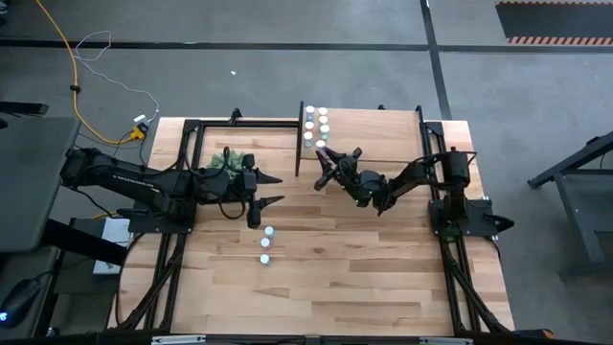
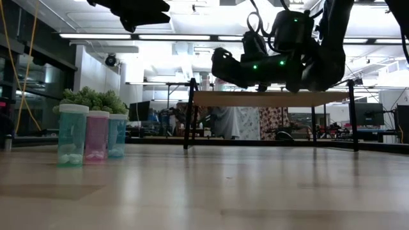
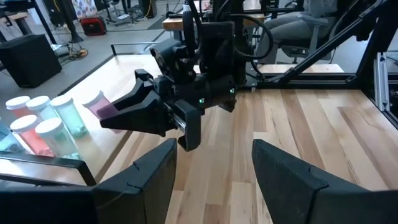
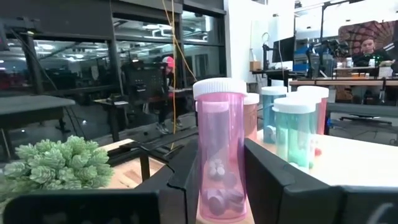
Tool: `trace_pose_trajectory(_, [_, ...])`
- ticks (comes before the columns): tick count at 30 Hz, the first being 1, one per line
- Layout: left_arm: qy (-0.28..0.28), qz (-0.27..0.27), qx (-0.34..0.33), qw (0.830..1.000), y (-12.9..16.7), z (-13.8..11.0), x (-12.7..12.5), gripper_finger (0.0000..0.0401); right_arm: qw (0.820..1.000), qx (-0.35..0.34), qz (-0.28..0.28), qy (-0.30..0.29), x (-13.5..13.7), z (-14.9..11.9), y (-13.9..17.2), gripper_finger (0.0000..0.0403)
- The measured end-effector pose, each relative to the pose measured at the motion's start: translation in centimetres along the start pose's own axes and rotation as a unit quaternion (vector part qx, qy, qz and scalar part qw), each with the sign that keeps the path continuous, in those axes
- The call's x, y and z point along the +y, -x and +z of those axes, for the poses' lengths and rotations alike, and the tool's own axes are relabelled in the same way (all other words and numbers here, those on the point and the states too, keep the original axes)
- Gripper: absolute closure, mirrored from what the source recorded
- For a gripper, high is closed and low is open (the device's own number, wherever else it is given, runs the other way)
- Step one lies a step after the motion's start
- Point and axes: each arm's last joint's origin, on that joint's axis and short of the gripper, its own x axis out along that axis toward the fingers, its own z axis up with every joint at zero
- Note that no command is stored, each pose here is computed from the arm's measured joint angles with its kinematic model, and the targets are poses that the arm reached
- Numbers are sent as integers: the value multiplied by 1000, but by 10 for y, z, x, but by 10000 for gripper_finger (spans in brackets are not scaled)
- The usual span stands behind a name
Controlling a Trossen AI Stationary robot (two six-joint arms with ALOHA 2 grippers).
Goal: Pick and place medicine bottles onto shelf by color
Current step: Put the transparent pink medicine bottle on the shelf
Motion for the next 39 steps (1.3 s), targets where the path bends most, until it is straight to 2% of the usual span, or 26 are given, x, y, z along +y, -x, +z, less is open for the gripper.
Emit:
trace_pose_trajectory(18, [0, 0, 0, 1000, 0, 0, 0, 201, 999, 21, -12, 23, -1, -4, 0, 313])
trace_pose_trajectory(27, [0, 0, 2, 1000, 0, 0, 0, 201, 999, 24, -12, 38, -1, -6, 1, 291])
trace_pose_trajectory(39, [-1, 0, 2, 1000, 0, 0, 0, 201, 998, 29, -21, 47, -1, -7, 1, 289])
